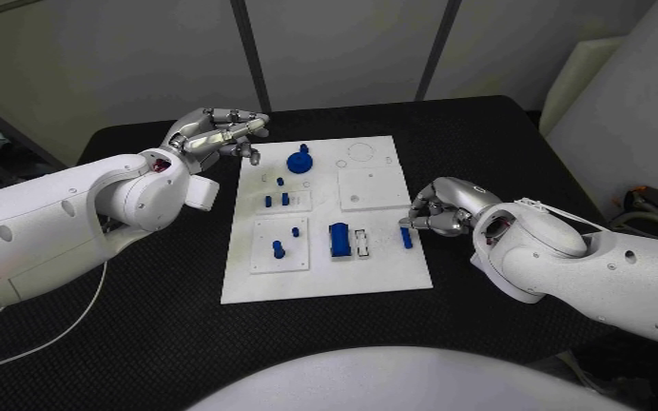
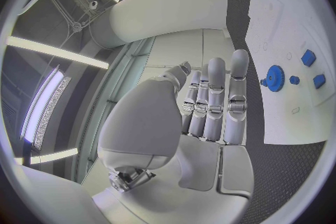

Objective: Assemble the parts on the task board

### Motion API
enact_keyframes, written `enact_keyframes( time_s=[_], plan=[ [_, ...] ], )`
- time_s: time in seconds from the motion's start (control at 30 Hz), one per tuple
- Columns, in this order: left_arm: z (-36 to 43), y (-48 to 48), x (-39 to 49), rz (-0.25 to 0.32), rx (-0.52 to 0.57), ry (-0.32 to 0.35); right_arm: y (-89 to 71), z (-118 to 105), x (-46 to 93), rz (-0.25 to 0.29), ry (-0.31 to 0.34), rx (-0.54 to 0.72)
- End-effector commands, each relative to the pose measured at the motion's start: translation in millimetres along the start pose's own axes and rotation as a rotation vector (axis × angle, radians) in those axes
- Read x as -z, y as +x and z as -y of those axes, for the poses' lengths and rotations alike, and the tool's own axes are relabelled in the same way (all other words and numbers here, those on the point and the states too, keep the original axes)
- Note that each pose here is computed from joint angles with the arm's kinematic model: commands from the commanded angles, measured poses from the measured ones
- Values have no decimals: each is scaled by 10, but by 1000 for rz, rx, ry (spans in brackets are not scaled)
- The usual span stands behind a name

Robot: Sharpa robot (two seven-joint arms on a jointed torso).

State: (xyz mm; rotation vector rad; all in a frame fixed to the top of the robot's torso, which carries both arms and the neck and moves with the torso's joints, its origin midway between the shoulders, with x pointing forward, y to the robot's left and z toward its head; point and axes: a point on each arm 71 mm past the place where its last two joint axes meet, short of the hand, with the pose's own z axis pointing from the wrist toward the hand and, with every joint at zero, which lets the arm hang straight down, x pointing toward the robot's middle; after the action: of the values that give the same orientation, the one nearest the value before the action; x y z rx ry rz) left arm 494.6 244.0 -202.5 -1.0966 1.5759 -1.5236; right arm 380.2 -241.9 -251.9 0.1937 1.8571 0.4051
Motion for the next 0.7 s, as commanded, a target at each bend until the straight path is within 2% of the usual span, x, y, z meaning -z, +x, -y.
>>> enact_keyframes(
  time_s=[0.03,0.53,0.7],
  plan=[
    [9,12,1,-12,6,5,50,12,0,-24,18,43],
    [6,0,7,-10,6,4,233,-1,16,-99,22,72],
    [4,2,8,-11,6,3,271,-28,3,-104,12,94]
  ],
)
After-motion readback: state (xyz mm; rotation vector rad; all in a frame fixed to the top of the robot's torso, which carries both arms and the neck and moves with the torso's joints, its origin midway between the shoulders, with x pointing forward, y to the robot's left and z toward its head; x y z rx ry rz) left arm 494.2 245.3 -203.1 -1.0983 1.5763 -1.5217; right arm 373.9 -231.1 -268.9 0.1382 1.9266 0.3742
